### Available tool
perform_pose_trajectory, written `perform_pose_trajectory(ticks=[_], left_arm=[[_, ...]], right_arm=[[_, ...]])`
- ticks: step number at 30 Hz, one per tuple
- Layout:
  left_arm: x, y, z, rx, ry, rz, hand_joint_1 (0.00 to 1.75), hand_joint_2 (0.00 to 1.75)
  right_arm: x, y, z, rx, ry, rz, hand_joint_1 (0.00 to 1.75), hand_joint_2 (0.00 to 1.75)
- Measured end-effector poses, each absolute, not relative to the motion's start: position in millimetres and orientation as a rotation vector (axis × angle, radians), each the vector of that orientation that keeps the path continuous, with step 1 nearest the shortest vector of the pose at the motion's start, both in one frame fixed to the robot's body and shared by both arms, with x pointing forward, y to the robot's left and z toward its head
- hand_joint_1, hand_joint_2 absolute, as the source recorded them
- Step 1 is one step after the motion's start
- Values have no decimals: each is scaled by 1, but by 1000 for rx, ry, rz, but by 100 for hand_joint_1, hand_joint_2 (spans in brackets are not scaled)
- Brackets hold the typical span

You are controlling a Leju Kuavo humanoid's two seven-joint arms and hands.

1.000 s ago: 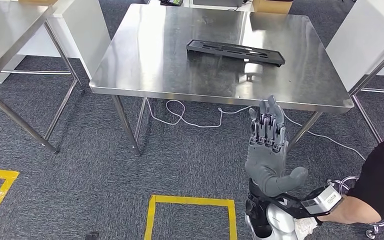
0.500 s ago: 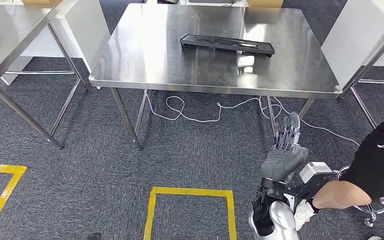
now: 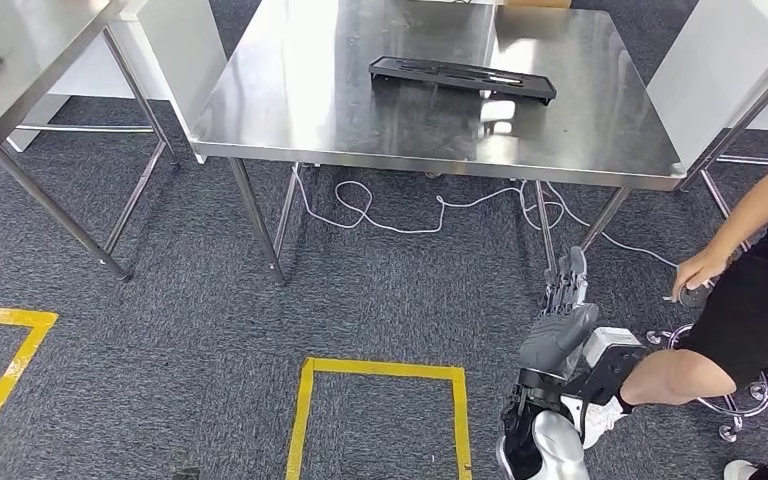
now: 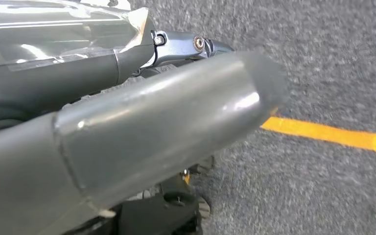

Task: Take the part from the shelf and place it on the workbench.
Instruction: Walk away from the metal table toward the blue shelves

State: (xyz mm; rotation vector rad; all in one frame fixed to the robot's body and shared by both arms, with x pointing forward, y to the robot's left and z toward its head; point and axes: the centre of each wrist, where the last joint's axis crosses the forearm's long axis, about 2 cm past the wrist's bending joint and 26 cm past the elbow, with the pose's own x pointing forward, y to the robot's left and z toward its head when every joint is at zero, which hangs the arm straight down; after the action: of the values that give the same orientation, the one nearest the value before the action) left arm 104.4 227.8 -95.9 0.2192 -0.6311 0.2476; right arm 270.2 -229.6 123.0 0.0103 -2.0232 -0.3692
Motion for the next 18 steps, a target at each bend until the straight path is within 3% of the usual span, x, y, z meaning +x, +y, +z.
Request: perform_pose_trajectory(ticks=[9,13,18], left_arm=[[101,224,-96,217,-625,246,0,0],[101,223,-96,213,-624,242,0,0],[101,222,-96,213,-626,235,0,0]], right_arm=[[260,-249,43,-365,-1668,-147,0,0],[246,-259,-4,-414,-1507,-75,0,0],[235,-262,-27,-435,-1350,9,0,0]])
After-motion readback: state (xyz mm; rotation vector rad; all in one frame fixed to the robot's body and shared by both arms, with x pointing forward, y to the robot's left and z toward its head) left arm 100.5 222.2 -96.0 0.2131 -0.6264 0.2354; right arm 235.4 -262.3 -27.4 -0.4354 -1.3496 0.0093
